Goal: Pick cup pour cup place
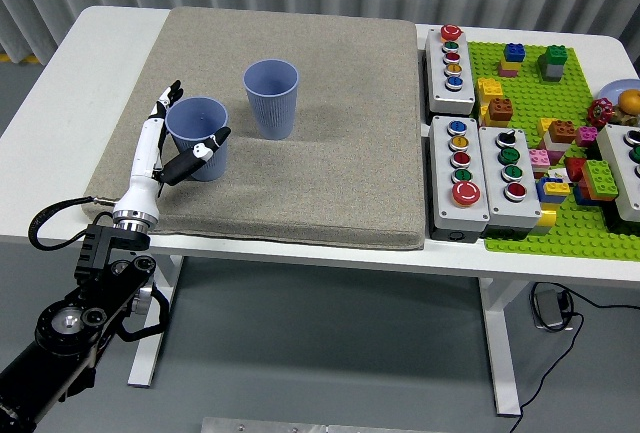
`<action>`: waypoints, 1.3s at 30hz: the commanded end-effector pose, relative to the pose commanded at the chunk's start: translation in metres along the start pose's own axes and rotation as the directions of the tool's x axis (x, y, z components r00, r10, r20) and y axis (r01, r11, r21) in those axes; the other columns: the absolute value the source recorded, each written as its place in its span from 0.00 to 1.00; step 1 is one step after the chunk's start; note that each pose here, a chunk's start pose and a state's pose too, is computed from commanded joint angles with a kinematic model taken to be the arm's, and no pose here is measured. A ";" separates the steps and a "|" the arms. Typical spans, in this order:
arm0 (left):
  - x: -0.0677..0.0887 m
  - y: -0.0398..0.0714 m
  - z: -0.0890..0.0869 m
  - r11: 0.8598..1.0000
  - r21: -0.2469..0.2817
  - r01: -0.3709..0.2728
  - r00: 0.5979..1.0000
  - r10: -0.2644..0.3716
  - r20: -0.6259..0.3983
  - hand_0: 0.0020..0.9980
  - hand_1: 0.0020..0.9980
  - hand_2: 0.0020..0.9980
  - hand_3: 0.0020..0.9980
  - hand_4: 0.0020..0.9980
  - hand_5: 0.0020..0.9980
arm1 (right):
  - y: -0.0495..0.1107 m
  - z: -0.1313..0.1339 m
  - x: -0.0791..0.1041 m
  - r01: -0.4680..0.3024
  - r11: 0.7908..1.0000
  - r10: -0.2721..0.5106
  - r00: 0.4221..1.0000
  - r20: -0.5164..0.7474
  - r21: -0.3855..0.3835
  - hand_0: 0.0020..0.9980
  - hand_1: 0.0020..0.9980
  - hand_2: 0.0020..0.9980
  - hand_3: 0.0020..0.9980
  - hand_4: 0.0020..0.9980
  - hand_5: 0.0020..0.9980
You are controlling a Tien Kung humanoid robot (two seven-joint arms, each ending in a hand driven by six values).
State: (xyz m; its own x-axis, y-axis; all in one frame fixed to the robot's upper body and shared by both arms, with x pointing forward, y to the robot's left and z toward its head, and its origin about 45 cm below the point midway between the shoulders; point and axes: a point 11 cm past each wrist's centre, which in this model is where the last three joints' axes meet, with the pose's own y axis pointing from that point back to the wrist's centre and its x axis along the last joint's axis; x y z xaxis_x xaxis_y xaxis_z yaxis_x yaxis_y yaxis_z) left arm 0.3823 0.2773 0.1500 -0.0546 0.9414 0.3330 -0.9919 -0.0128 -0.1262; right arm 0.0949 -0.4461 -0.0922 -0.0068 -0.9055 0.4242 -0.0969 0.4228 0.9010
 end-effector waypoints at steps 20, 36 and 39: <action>0.045 -0.015 0.014 0.987 0.011 -0.162 0.963 0.160 -0.217 0.82 0.84 0.99 1.00 1.00 0.76 | 0.000 0.000 -0.001 0.002 1.000 -0.002 1.000 -0.003 -0.002 0.69 0.65 0.58 0.58 0.00 0.17; 0.052 -0.017 0.020 0.980 0.091 -0.178 0.784 0.197 -0.589 0.83 0.83 0.95 0.95 0.93 1.00 | 0.000 0.002 -0.002 0.005 1.000 -0.005 1.000 -0.004 -0.006 0.69 0.65 0.59 0.58 0.00 0.17; 0.053 -0.016 0.025 0.979 0.075 -0.189 0.781 0.196 -0.593 0.84 0.83 0.93 0.88 0.78 1.00 | 0.000 0.004 -0.002 0.007 1.000 -0.007 1.000 -0.002 -0.009 0.69 0.65 0.58 0.58 0.00 0.17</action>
State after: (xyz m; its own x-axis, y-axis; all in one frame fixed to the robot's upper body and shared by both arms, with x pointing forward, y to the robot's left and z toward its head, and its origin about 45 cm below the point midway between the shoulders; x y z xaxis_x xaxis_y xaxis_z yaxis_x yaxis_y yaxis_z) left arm 0.3921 0.3191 0.1928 -0.1690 0.9328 -0.3184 -0.9696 -0.2154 -0.1164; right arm 0.0912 -0.4445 -0.0936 -0.0037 -0.9082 0.4185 -0.0885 0.4171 0.9045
